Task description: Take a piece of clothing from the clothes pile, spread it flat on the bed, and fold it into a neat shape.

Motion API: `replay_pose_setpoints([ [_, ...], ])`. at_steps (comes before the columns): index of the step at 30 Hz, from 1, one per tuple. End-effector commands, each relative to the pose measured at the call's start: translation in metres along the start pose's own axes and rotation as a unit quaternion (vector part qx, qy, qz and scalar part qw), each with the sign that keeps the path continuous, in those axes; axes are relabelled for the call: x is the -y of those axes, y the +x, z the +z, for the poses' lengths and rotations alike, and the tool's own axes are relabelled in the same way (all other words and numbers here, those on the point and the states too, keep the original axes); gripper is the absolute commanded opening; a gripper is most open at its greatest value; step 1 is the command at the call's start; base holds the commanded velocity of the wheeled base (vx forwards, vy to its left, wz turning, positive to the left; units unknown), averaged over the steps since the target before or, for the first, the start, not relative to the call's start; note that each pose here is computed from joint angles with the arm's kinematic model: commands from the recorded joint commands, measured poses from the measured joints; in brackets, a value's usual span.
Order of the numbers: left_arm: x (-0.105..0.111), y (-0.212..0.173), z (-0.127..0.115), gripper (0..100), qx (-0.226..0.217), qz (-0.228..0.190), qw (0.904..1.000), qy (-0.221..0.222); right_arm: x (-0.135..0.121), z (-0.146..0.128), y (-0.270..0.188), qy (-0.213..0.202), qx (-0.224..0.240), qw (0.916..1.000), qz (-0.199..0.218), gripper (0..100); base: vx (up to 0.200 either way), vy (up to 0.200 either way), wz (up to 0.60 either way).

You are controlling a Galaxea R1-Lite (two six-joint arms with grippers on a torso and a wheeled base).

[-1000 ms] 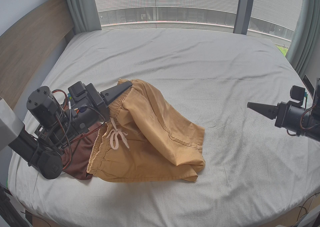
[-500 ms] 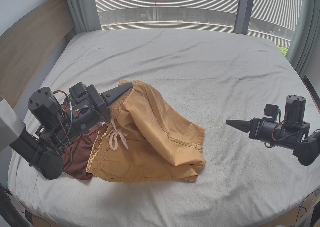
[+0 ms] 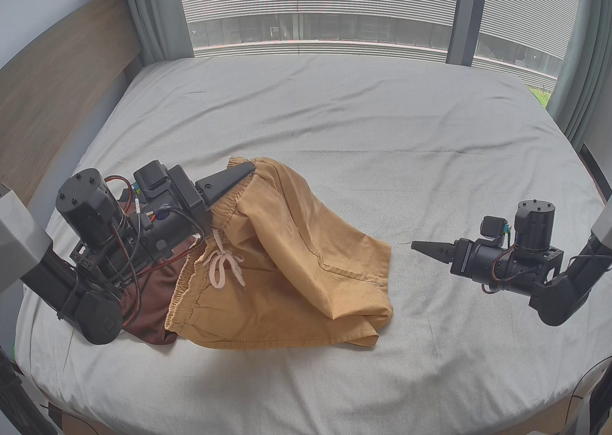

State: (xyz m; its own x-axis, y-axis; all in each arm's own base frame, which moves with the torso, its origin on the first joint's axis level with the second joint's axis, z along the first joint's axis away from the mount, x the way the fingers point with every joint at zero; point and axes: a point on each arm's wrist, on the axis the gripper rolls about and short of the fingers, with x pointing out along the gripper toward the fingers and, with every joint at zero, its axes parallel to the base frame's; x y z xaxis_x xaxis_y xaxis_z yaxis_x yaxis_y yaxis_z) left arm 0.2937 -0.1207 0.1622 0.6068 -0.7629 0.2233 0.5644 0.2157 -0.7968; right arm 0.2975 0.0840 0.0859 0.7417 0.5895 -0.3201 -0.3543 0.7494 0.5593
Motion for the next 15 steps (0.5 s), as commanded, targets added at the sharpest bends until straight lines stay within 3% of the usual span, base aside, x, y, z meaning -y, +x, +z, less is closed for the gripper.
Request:
replay_pose_setpoints([
  [1, -0.001, 0.0, 0.0, 0, 0.0, 0.002, 1.0, -0.001, 0.02, -0.02, 0.022, 0.023, -0.026, 0.9993, -0.011, 100, 0.0, 0.0, 0.0],
  [5, -0.003, 0.0, -0.001, 0, -0.001, 0.004, 1.0, -0.002, 0.021, -0.026, 0.031, 0.025, -0.03, 0.9992, -0.006, 100, 0.0, 0.0, 0.0],
  [15, -0.003, 0.0, -0.001, 0, -0.002, 0.004, 1.0, -0.003, 0.035, -0.042, 0.051, 0.074, -0.04, 0.9965, -0.007, 100, 0.0, 0.0, 0.0],
])
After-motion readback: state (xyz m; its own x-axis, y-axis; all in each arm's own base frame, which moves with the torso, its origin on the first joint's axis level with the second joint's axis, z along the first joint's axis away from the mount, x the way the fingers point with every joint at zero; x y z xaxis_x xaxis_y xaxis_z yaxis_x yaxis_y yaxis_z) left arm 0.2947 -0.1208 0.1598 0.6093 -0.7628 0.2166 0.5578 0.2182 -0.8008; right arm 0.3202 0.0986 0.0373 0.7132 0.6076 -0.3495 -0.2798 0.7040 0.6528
